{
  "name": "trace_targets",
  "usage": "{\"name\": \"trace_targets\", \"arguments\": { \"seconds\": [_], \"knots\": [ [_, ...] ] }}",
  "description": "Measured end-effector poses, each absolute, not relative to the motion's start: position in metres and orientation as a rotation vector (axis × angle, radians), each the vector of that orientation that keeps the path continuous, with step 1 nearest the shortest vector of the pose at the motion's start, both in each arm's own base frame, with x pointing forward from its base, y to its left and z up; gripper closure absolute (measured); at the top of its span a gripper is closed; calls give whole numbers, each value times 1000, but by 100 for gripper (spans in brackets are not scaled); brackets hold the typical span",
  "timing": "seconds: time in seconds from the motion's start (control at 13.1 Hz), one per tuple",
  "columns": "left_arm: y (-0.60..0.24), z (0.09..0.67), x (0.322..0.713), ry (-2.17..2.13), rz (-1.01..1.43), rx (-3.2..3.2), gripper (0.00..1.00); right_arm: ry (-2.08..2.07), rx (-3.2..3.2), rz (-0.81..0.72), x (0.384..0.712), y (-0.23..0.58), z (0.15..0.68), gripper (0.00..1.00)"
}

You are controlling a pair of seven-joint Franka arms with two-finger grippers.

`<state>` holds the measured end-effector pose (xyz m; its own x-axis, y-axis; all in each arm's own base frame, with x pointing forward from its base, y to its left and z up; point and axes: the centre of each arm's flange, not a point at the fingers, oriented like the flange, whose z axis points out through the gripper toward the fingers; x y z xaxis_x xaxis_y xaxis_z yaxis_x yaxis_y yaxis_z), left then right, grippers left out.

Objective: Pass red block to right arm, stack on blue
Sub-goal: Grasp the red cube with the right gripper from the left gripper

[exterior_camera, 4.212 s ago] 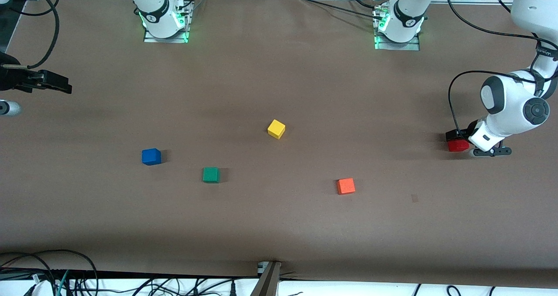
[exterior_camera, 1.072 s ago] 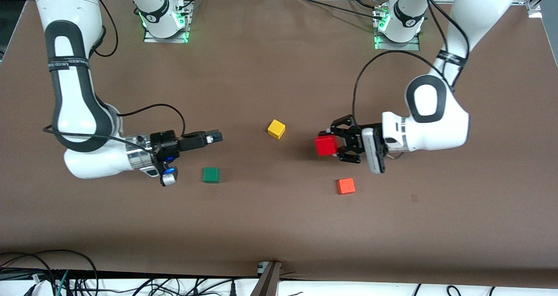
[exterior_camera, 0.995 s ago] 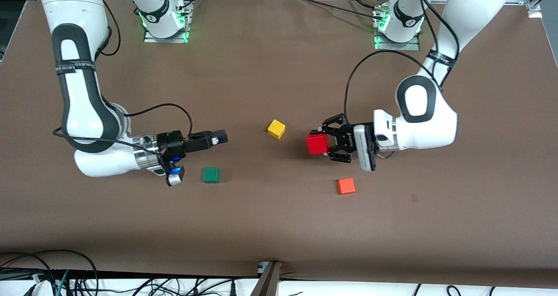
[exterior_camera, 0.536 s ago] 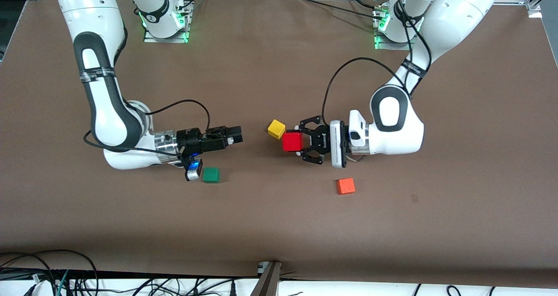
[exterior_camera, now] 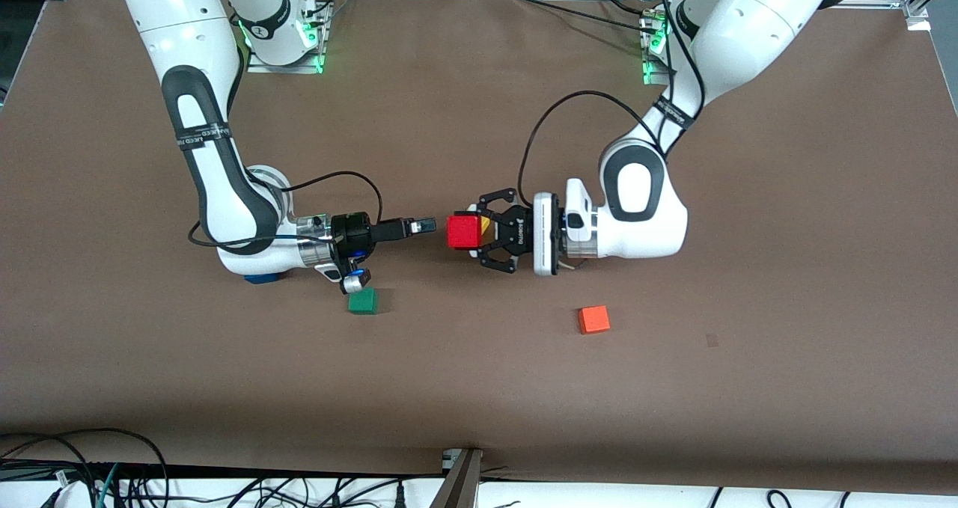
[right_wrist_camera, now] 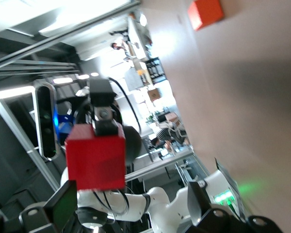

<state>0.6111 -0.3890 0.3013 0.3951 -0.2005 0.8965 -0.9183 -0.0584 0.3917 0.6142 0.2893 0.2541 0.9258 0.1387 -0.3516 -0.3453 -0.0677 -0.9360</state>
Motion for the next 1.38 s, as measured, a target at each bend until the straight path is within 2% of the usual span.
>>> {"name": "trace_targets", "arguments": {
  "seconds": [1.15, 1.23, 1.3, 1.38],
  "knots": [
    [-408, 300, 600, -1035, 804, 1544, 44, 218, -1449, 337, 608, 307, 255, 1],
    [-410, 300, 599, -1037, 803, 1544, 44, 222, -1448, 334, 606, 313, 256, 8],
    [-411, 300, 599, -1034, 803, 1544, 44, 222, -1449, 332, 605, 316, 258, 8],
    [-412, 300, 598, -1026, 804, 1544, 44, 219, -1448, 331, 605, 318, 260, 15]
  ]
}}
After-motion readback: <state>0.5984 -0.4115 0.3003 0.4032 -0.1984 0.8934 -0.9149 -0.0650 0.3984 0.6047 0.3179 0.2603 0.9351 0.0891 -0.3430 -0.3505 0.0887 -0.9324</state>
